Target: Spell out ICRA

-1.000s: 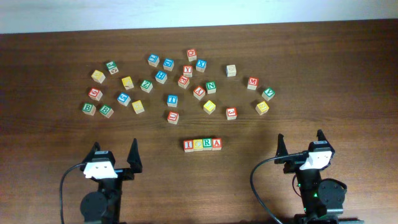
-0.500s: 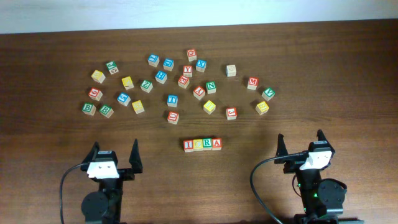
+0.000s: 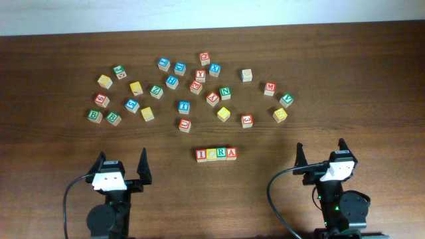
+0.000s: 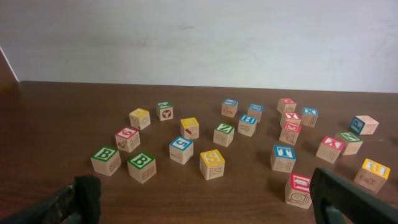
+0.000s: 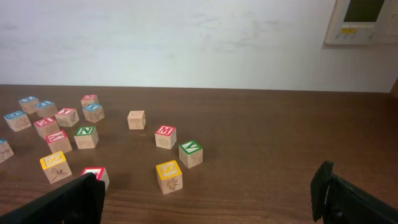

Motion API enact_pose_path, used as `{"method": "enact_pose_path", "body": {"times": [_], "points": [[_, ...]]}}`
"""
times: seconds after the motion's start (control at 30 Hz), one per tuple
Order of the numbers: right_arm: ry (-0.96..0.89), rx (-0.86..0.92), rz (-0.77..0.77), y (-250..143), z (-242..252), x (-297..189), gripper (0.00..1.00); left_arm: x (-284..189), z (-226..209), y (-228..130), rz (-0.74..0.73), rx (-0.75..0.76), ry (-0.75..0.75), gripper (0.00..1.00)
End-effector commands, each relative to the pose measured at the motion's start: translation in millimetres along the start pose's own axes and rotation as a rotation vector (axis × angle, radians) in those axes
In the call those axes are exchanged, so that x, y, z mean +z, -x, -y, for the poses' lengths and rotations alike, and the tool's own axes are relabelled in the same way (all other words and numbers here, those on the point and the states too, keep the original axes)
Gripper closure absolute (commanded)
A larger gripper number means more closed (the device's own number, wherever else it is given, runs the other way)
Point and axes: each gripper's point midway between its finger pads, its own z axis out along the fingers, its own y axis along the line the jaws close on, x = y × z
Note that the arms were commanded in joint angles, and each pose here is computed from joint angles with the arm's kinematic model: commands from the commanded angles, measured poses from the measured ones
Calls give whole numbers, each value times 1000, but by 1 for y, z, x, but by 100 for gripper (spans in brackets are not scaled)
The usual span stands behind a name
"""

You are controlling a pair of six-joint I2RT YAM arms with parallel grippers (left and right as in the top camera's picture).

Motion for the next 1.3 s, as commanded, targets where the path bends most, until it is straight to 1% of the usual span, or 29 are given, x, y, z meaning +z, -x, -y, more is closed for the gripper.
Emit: {"method": "enact_pose_path", "body": {"times": [0.0, 1.27], "points": [[-12, 12, 1, -2, 3, 0, 2, 0, -2, -2, -6, 40, 9, 1], [-16, 12, 1, -2, 3, 0, 2, 0, 1, -1, -3, 39, -7, 1]]}}
